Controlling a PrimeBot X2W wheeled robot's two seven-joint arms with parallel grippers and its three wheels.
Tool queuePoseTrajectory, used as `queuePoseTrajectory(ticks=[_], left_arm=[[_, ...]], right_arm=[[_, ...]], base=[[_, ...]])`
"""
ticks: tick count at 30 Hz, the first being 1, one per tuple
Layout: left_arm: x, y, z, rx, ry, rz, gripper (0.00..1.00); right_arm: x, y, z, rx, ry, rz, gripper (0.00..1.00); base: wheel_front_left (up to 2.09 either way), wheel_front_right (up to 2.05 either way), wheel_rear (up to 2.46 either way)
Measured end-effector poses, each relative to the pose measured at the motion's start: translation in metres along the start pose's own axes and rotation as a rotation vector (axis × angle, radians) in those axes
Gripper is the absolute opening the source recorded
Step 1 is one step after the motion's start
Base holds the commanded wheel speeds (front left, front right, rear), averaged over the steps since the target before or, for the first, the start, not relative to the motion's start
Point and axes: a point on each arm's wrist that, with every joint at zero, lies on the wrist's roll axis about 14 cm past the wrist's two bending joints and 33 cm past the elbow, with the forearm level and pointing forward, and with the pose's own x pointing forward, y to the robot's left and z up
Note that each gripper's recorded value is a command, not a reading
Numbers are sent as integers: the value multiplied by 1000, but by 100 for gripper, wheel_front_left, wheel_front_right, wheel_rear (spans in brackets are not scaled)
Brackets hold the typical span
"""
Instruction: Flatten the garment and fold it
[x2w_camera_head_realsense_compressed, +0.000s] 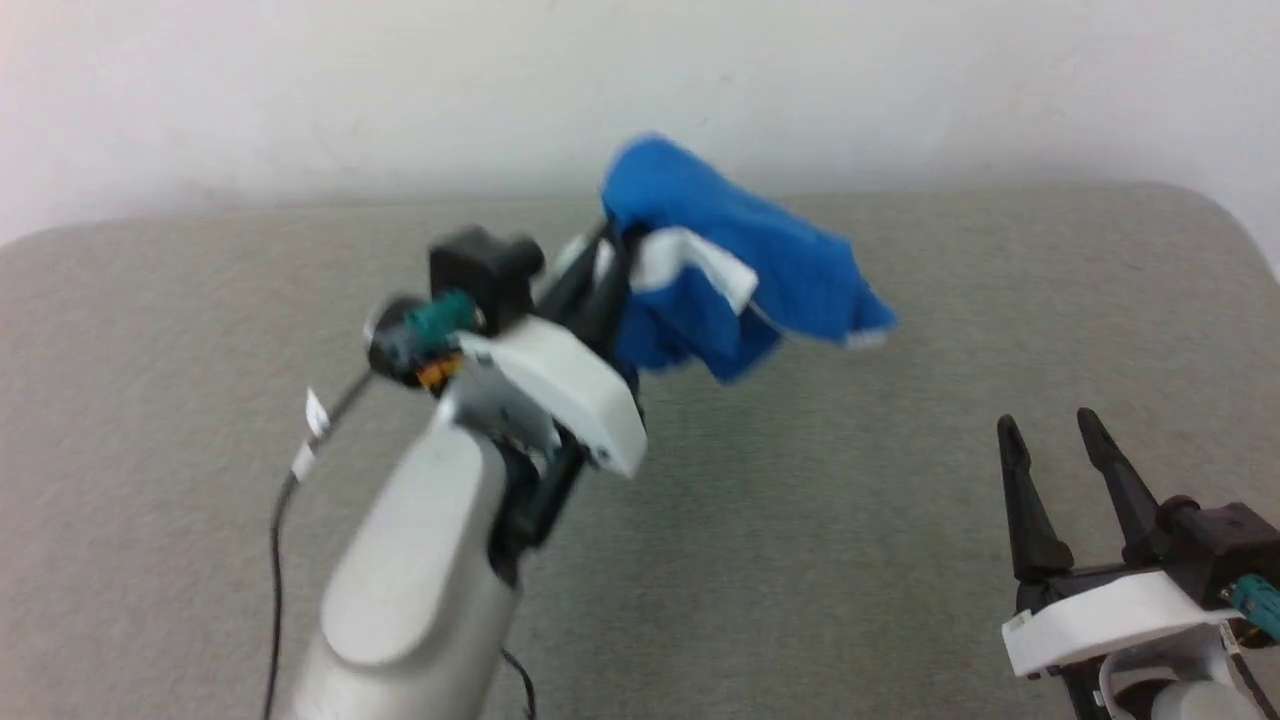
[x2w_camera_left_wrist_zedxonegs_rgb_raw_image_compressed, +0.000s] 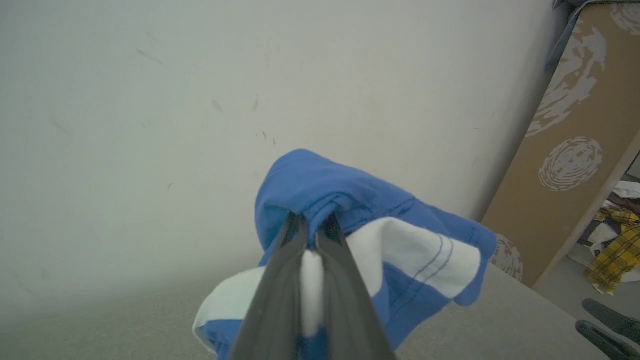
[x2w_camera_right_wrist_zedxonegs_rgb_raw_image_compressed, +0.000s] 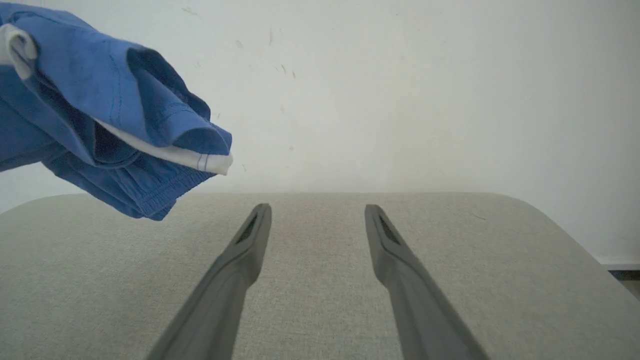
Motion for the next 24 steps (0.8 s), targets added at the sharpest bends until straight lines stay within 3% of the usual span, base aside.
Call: queuePoseTrajectory(ticks=[4,10,11,12,13,17,24], left_arm=[[-14,-35,-59,-92,128,-47,0],[-87,-48,-183,-184,472,44,0],[-98,-51,-195,-198,512,49,21],[-106,-54,-205,-197,543,50,78],[-111,-56,-211,-193,559,46,100],[-106,-58,-198,-178,461,44,100],[-75,-43,-119,-138,123,78,100]], right_arm=[[-16,-20,3,-3,-4,-66,100],[-32,-39,2,0,3,-136,100],[-34,-42,2,-1,6,-146,100],[-35,-44,0,-2,11,-153,100],[-35,-44,-2,-2,19,-153,100],[-32,-38,-6,4,30,-135,100],[-27,-30,-3,7,15,-104,100]], base=[[0,0,0],[0,0,0],[0,0,0],[0,0,0],[0,0,0],[0,0,0],[0,0,0]])
